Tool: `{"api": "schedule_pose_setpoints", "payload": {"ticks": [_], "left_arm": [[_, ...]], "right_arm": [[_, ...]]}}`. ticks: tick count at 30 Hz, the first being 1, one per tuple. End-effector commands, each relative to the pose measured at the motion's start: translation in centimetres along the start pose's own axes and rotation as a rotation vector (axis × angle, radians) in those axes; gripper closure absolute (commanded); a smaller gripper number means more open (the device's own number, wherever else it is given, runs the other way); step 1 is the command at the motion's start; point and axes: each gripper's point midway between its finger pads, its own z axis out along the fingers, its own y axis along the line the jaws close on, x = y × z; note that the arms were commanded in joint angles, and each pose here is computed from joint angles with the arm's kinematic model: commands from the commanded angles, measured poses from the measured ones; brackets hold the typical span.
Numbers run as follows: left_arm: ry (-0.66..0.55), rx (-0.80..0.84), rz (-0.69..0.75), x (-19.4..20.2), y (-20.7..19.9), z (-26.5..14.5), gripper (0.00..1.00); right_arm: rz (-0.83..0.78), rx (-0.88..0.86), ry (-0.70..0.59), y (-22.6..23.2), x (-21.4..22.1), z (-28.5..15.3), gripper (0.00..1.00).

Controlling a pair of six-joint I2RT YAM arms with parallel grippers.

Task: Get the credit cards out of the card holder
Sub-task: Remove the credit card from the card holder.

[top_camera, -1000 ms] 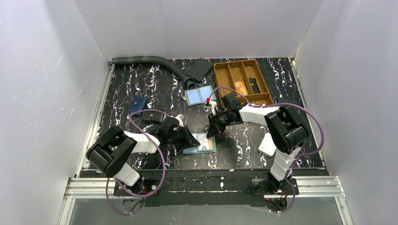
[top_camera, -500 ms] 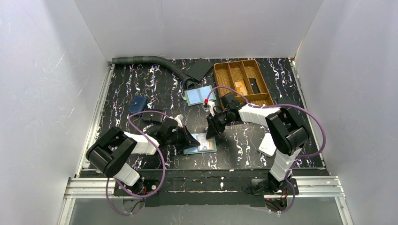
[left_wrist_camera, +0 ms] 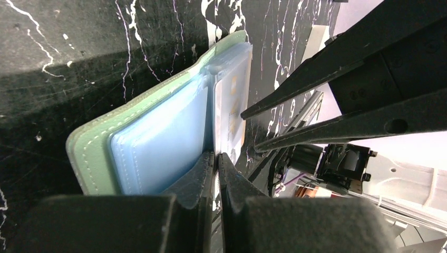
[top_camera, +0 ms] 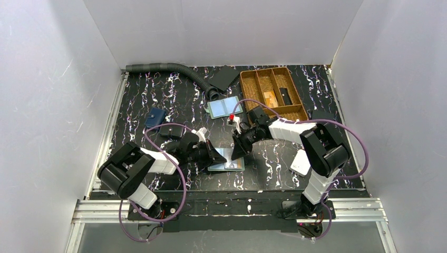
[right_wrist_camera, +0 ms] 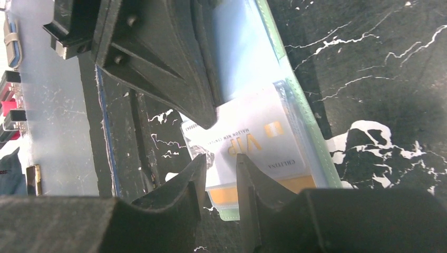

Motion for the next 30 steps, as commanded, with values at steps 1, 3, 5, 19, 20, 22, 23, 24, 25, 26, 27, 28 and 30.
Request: {"api": "schedule_pose_setpoints", "payload": {"ticks": [1, 3, 5, 19, 20, 22, 23, 24, 25, 26, 27, 28, 30], "left_arm": [[0.019, 0.049, 0.01, 0.1, -0.8, 0.2, 1.0], [0.025, 0.056, 0.01, 0.2, -0.8, 0.3, 1.0], [0.031, 0.055, 0.007, 0.4, -0.6, 0.3, 1.0], [-0.002, 0.018, -0.042, 0.1, 1.9, -1.4, 1.0], [0.0, 0.016, -0.043, 0.2, 2.1, -1.4, 1.0], [0.0, 0.016, -0.049, 0.1, 2.2, -1.5, 1.0], [-0.002, 0.018, -0.048, 0.1, 2.2, -1.6, 1.0], [-0.003, 0.017, -0.052, 0.0, 2.3, -1.7, 1.0], [-0.006, 0.02, -0.053, 0.0, 2.3, -1.8, 1.0], [-0.007, 0.02, -0.055, 0.0, 2.4, -1.9, 1.0], [-0.008, 0.02, -0.059, -0.1, 2.5, -2.0, 1.0], [-0.006, 0.02, -0.062, -0.1, 2.6, -2.1, 1.0], [-0.003, 0.02, -0.068, 0.1, 2.8, -2.2, 1.0]], "right_arm": [[-0.02, -0.046, 0.0, 1.0, 0.0, 0.4, 0.64], [-0.014, -0.033, 0.008, 0.6, 0.1, 0.6, 0.64], [-0.003, 0.008, 0.023, -0.2, 0.4, 0.7, 0.64], [0.052, 0.133, 0.084, -3.1, 1.8, 1.0, 0.64], [0.053, 0.132, 0.084, -3.1, 1.8, 1.0, 0.64], [0.055, 0.134, 0.086, -3.2, 1.9, 1.1, 0.63], [0.059, 0.139, 0.09, -3.4, 2.0, 1.1, 0.63], [0.062, 0.144, 0.095, -3.5, 2.2, 1.1, 0.63], [0.067, 0.152, 0.1, -3.7, 2.3, 1.2, 0.63], [0.073, 0.158, 0.107, -3.9, 2.5, 1.2, 0.62], [0.079, 0.165, 0.113, -4.1, 2.6, 1.3, 0.62], [0.086, 0.171, 0.122, -4.2, 2.9, 1.3, 0.62], [0.095, 0.177, 0.134, -4.5, 3.1, 1.4, 0.62]]}}
